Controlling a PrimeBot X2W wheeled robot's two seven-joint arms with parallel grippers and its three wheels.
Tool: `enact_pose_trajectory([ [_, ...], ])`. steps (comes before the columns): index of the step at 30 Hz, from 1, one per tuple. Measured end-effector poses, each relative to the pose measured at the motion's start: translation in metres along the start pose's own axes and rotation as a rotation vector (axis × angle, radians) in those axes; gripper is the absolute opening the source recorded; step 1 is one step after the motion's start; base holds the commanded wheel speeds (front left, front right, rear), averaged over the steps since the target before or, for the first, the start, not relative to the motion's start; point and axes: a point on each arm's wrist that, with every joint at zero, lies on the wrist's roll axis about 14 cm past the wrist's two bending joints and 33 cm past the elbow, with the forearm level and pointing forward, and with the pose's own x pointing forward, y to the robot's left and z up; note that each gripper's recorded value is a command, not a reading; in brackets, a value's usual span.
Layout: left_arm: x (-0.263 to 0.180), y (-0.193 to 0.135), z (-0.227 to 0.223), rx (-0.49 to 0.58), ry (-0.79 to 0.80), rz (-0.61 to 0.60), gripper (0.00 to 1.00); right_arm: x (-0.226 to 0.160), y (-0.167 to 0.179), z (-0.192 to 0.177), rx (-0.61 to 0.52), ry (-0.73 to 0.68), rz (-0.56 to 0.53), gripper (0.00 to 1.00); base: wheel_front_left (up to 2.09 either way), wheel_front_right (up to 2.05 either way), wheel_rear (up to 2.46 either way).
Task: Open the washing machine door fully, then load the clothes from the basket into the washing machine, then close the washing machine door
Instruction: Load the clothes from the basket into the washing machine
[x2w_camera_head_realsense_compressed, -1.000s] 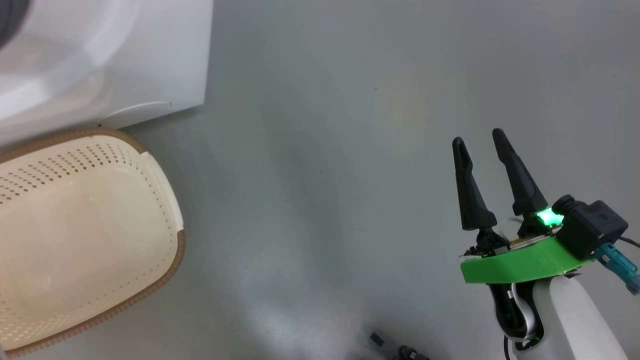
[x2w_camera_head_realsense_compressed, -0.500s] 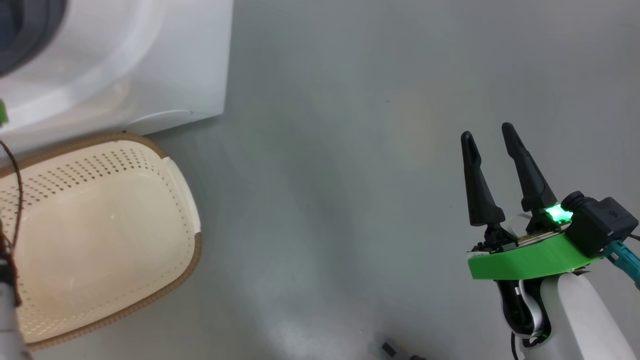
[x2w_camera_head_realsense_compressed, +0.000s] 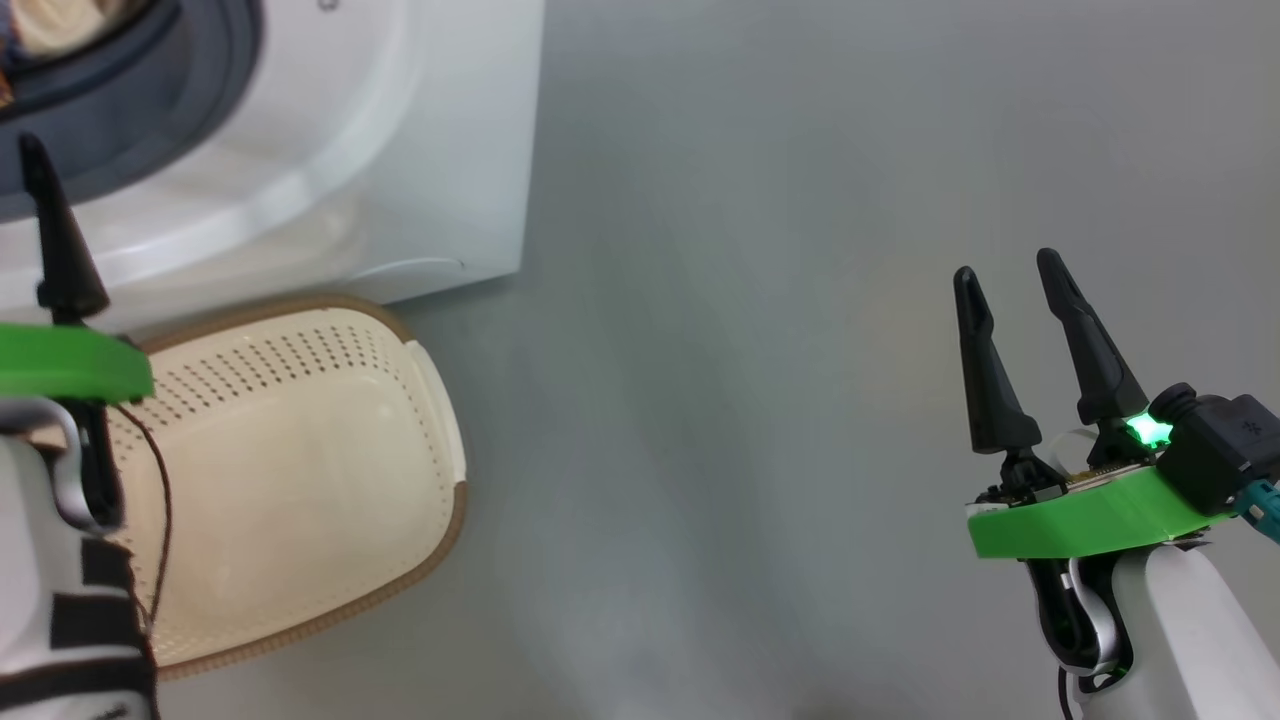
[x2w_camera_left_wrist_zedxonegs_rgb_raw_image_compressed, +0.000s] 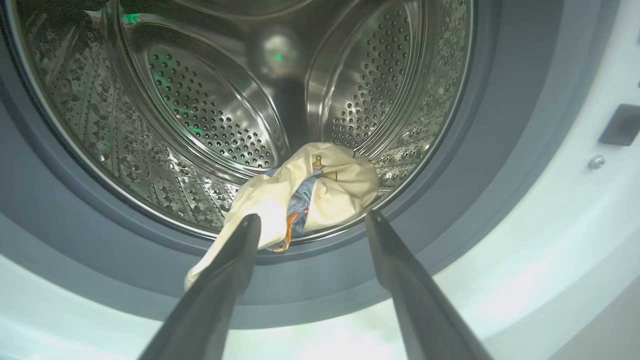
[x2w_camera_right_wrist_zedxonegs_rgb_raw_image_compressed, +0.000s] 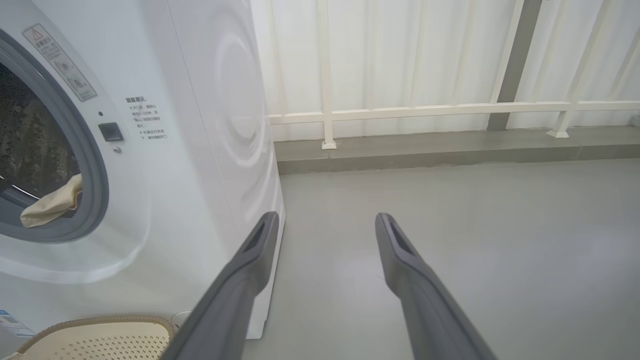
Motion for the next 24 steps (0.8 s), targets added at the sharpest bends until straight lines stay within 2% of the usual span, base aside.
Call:
enact_pose_trajectory([
  [8,-0.042,0.003,0.013,-0.034,-0.010,0.016,1.00,-0.009,0.006,0.014,-0.004,-0.029,0.034,1.00,0.00,0.00,0.00],
  [24,-0.137,0.024,0.041,0.032,-0.035,0.055,1.00,-0.045,0.018,0.029,0.011,-0.061,0.087,1.00,0.00,0.00,0.00],
])
